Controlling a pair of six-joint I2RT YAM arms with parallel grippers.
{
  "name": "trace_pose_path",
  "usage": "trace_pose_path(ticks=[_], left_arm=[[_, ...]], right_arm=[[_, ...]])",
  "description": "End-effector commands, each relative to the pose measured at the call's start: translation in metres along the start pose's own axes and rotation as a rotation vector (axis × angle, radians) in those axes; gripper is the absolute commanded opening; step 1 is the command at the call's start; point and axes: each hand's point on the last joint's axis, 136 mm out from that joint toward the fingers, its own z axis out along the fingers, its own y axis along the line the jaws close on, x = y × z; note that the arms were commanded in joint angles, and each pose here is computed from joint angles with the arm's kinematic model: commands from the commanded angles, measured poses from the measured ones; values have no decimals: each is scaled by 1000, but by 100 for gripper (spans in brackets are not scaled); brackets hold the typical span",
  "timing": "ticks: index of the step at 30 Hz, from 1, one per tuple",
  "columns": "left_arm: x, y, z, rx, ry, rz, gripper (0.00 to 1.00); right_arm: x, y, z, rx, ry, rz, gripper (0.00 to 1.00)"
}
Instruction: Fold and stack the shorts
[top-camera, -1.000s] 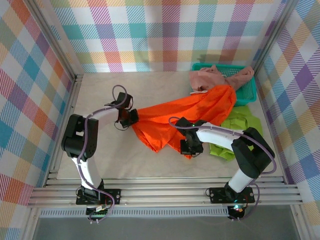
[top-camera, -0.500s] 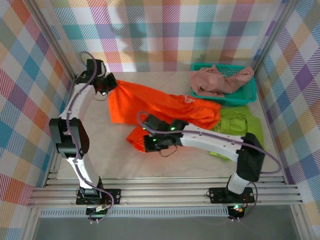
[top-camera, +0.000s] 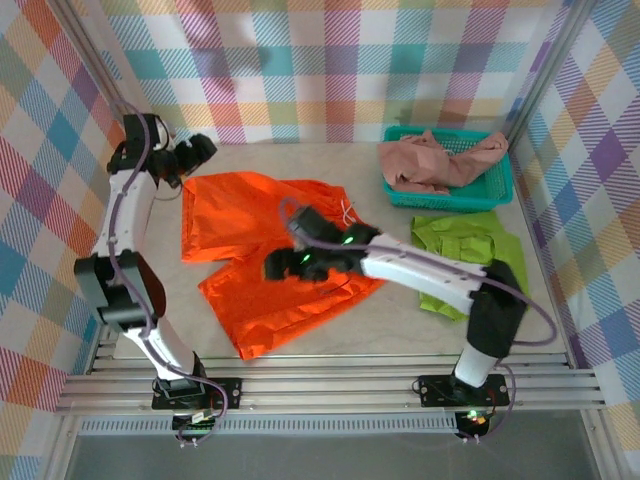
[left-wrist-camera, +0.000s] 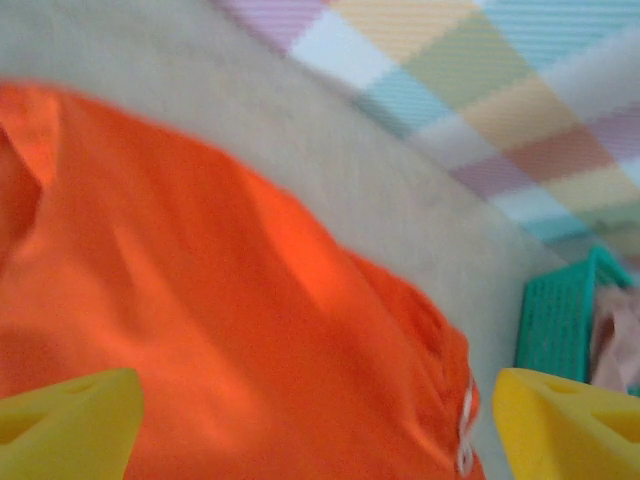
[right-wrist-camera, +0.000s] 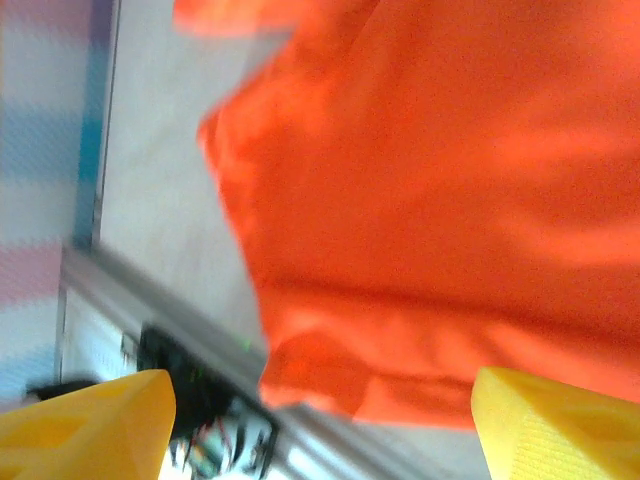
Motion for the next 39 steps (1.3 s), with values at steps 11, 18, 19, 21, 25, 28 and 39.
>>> trace_pose_path(ticks=[11,18,19,21,25,28,39], left_arm=[[199,16,2,19,201,-110,100],[245,46,16,-52,277,-123,100],[249,51,16,-64,283,-126,100],[257,62,18,-94,291,-132,100],[271,86,26,-174,317,-142,99],[267,100,35,-215,328,-150,100],[175,147,47,-319,257,-221,100]], right_arm=[[-47,-186,9,280,-3,176,87],[0,-215,40,277,108,269,87],[9,-217,42,268,123,291,88],[27,-218,45,253,150,327,87],[62,-209,45,238,198,366,87],[89,-189,48,215,242,386,87],[50,-76,10,46,89,179,88]])
